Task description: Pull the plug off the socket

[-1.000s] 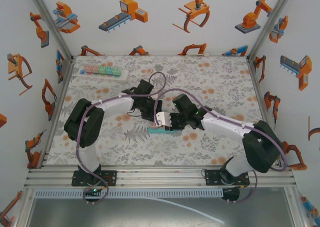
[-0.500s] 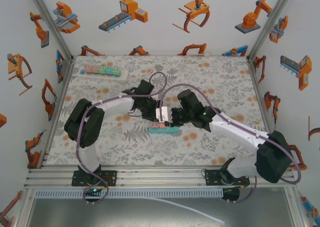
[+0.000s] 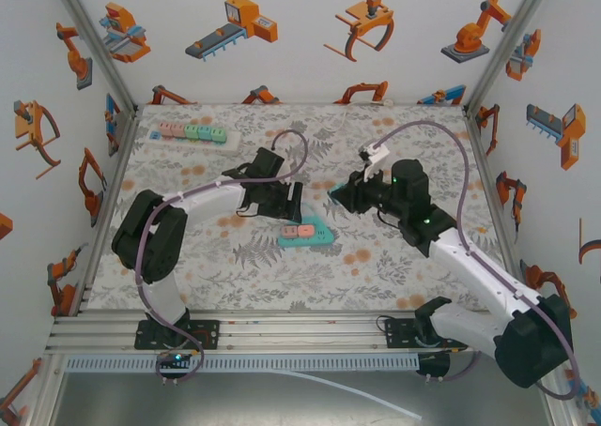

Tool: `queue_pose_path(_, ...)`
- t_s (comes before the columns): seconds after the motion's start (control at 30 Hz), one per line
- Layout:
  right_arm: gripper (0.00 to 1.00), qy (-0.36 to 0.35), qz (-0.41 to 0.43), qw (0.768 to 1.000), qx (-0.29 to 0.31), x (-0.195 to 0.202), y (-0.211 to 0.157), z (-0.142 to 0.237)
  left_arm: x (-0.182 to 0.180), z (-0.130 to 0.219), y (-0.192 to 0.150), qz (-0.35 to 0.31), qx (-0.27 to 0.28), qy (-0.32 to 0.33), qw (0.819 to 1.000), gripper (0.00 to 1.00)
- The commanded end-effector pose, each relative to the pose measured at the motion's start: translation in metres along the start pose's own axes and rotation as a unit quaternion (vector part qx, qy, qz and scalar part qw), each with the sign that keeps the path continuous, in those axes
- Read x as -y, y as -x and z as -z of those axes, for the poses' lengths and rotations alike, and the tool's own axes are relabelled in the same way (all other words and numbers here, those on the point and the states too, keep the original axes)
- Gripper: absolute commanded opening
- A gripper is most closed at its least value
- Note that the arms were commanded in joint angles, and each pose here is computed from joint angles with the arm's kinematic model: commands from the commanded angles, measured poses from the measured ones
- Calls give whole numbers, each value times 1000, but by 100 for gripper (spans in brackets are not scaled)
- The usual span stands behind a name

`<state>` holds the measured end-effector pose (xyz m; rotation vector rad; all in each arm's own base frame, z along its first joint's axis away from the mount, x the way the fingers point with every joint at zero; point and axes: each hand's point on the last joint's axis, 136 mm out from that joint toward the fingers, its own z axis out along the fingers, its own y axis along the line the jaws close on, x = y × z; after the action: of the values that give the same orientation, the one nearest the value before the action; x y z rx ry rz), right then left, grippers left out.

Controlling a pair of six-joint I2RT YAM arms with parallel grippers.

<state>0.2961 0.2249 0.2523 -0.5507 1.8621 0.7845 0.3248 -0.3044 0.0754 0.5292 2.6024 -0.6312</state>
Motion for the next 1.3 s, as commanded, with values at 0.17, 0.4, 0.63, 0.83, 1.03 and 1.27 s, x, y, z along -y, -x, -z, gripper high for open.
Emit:
queue_pose_path(0.17,7,-117,-289,950,32,84,-32,-6,62,64,22,-80,114,-133,981,73)
queue_pose_path(0.4,7,-125,-340,932,4,111,-74,-42,101,112,3,-174,193,-203,944,81)
queue_pose_path(0.63,11,-99,-363,926,-11,123,-106,-78,102,124,0,-194,238,-197,931,88)
queue_pose_path(0.83,22,-102,-382,918,-29,130,-131,-90,91,119,5,-178,244,-168,938,92)
queue_pose_path(1.03,44,-119,-380,916,-46,133,-150,-85,81,117,9,-169,248,-137,944,93)
queue_pose_path(1.27,51,-149,-355,921,-56,135,-152,-71,70,118,12,-159,255,-106,948,94)
